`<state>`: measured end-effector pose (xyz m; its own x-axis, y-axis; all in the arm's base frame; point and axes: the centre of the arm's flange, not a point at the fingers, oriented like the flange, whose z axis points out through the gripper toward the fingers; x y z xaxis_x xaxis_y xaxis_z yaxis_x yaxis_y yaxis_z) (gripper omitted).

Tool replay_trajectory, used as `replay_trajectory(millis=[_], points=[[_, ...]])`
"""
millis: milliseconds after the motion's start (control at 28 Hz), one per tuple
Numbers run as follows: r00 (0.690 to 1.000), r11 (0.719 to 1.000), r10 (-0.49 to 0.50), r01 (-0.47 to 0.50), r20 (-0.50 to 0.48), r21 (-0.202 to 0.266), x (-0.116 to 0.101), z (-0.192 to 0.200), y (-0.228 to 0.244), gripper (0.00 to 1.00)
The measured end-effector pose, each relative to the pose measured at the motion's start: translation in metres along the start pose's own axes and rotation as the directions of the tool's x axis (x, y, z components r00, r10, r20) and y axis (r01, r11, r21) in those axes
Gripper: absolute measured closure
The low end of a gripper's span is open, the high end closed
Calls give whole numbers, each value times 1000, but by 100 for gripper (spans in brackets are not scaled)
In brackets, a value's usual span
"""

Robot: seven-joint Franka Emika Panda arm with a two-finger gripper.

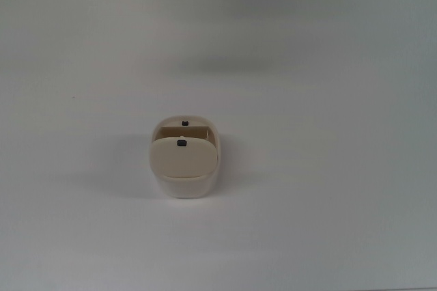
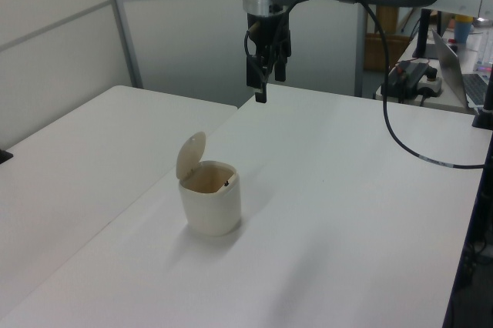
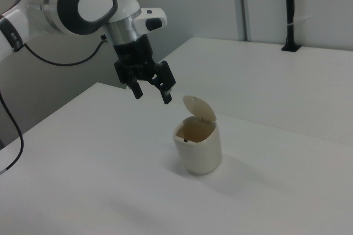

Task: Open the trash can

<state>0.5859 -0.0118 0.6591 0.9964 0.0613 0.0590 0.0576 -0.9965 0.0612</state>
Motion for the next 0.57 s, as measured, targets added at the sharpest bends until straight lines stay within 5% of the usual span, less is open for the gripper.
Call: replay_trajectory(millis=[571], points=[[1000,1000,-9,9,0,0,0,0,0,0]])
